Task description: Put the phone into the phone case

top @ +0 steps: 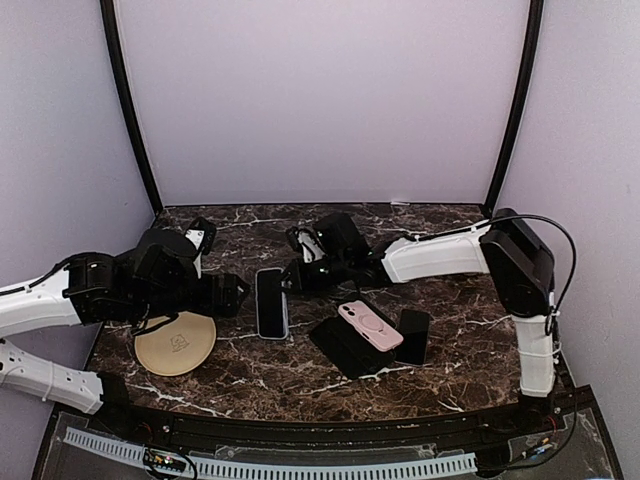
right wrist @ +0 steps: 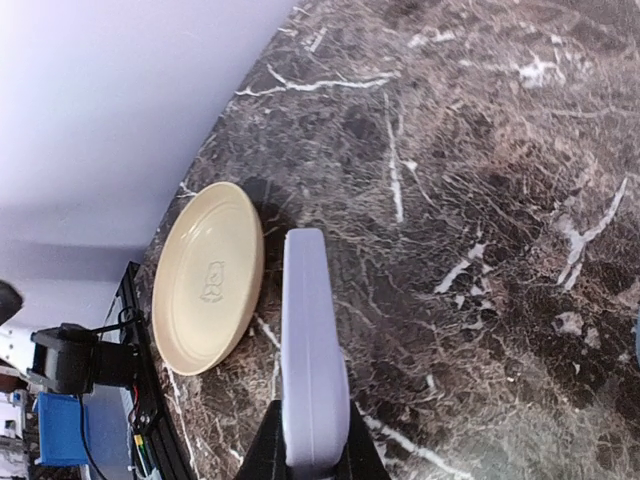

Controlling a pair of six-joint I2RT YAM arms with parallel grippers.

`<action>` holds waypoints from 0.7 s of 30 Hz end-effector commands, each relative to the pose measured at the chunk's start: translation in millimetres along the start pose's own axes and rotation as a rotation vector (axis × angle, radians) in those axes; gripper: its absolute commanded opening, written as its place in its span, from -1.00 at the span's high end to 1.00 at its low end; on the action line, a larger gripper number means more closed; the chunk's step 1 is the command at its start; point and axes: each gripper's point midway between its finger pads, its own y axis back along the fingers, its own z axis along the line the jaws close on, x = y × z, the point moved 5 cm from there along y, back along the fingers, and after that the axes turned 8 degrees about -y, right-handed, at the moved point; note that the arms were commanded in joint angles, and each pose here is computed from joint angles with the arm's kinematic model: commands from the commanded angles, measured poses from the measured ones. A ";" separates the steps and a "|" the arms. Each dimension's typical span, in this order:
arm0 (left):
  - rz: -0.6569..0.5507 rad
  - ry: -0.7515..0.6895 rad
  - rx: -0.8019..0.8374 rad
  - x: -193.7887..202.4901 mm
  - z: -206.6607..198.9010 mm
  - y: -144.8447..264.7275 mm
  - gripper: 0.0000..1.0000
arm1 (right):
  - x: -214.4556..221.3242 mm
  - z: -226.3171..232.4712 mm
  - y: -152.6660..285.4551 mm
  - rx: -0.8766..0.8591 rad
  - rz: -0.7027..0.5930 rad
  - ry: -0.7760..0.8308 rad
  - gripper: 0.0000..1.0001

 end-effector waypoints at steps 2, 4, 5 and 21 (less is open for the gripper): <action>0.053 0.019 -0.097 14.3 14.4 -4.2 -0.97 | -25.1 1.2 -15.1 -0.030 0.005 -0.116 1.00; 0.066 0.011 -0.094 16.7 13.0 -7.2 -0.97 | -29.0 -7.7 -19.7 0.020 0.006 -0.122 0.66; 0.068 0.008 -0.094 16.7 12.7 -7.8 -0.97 | -28.7 -13.4 -21.4 0.060 0.018 -0.116 0.43; 0.240 -0.130 0.178 37.1 -60.3 -84.9 -0.21 | 7.1 -38.0 149.3 0.755 -0.035 0.084 -0.58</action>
